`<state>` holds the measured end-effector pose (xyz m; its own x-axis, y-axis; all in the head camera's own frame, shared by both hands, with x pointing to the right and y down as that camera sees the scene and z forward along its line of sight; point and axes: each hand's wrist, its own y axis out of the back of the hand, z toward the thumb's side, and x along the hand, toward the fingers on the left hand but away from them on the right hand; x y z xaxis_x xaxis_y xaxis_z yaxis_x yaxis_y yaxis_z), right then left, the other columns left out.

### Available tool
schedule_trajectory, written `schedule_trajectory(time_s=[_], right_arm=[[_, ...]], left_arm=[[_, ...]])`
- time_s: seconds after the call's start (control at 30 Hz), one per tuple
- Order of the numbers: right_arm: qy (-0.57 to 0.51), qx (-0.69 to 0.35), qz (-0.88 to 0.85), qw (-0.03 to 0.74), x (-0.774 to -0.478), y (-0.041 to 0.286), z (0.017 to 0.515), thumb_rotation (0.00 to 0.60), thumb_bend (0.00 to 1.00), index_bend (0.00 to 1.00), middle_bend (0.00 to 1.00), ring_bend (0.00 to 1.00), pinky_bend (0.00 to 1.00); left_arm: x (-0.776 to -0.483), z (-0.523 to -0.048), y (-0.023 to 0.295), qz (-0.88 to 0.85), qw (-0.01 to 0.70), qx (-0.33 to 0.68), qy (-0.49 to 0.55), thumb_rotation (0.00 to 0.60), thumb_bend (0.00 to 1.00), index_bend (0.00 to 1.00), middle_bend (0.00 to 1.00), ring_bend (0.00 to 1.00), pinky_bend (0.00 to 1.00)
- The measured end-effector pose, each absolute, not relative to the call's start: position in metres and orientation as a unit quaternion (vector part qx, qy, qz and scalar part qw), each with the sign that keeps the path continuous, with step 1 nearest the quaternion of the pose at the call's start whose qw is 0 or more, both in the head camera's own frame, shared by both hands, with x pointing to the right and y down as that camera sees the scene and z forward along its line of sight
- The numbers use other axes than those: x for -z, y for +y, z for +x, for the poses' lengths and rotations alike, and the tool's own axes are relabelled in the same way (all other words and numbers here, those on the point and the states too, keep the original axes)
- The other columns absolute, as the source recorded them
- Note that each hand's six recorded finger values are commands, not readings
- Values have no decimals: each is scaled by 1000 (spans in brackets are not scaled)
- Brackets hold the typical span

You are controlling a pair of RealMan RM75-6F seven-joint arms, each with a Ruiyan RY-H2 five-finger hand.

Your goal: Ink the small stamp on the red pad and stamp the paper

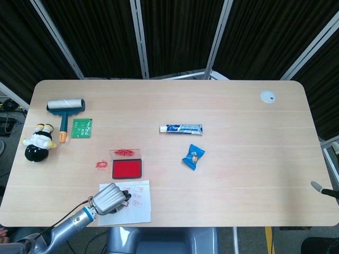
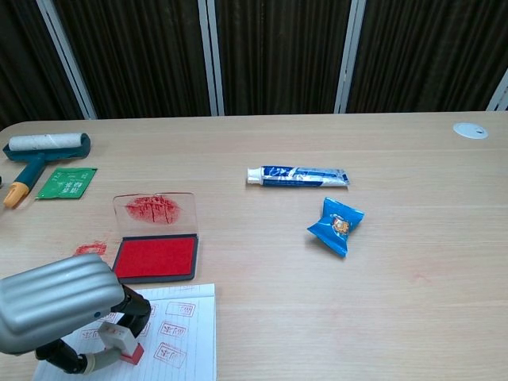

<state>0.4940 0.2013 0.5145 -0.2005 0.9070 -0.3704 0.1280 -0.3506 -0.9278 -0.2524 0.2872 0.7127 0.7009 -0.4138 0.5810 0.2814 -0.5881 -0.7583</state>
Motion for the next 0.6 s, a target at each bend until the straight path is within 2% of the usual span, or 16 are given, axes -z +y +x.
schedule_trajectory(time_s=[0.3,0.6], right_arm=[[-472,-614,-547,318,-515,201,494,600,0,0,0,0,0],[-472,-613,-547,319,-514,202,493,600,0,0,0,0,0]], left_arm=[[-708,-250,283,-805,454,379,52,600,490,602,574,864,851],[-676,-245,264,-812,453,354,100,600,490,603,573,864,850]])
